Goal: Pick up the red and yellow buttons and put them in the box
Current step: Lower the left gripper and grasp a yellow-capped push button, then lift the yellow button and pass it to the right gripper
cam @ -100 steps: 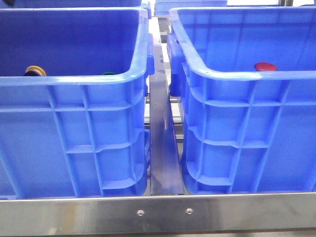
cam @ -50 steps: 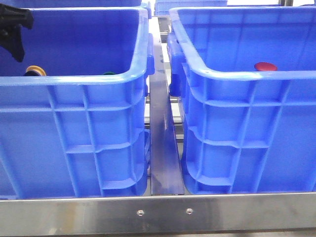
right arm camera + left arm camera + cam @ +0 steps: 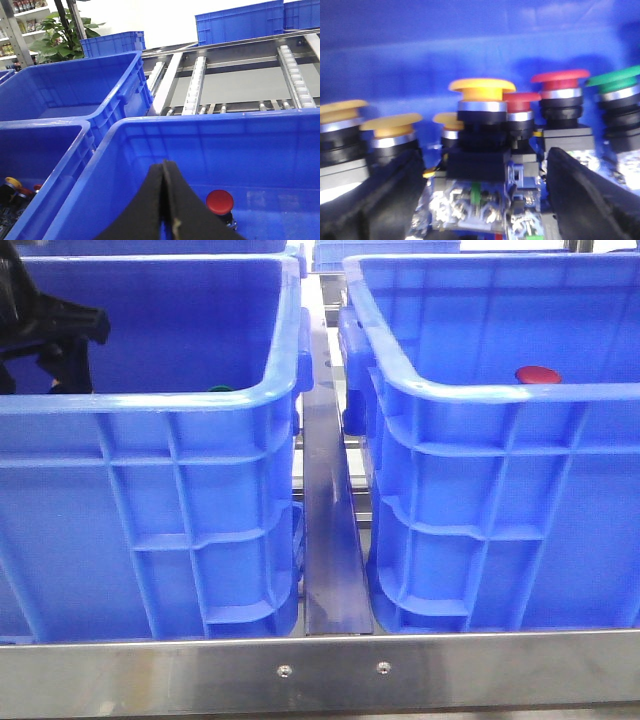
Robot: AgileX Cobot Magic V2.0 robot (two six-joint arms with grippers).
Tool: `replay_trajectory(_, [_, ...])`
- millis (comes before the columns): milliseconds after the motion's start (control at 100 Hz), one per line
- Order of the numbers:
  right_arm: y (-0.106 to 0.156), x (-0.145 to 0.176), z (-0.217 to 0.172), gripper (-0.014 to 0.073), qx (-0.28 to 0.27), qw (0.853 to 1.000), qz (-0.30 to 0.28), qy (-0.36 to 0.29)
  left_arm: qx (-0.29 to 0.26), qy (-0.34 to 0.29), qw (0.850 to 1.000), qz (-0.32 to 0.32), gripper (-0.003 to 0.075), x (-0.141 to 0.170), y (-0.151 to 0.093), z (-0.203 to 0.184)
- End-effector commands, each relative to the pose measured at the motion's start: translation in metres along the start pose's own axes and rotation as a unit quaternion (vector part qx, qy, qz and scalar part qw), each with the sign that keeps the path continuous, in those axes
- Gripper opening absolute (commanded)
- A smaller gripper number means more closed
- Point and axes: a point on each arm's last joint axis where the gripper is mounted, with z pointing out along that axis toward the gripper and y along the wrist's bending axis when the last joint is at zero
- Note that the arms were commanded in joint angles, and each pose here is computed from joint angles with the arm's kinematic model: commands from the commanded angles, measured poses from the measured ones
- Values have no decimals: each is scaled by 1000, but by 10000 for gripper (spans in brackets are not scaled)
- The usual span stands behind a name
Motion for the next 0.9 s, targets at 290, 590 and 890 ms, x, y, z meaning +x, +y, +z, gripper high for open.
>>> replay_trajectory(290, [3,-9,-2,-65,-8,1000,-4,-14,12,-46,999,1,433,-16,-2,-6])
replay_trajectory(590, [3,-9,-2,-65,-8,1000,-4,-14,15,-63,998,0,-15,-19,-2,-16])
replay_trajectory(890, [3,-9,-2,-65,-8,1000,-4,-14,37,-112,993,32,-19,-22,-15,-71])
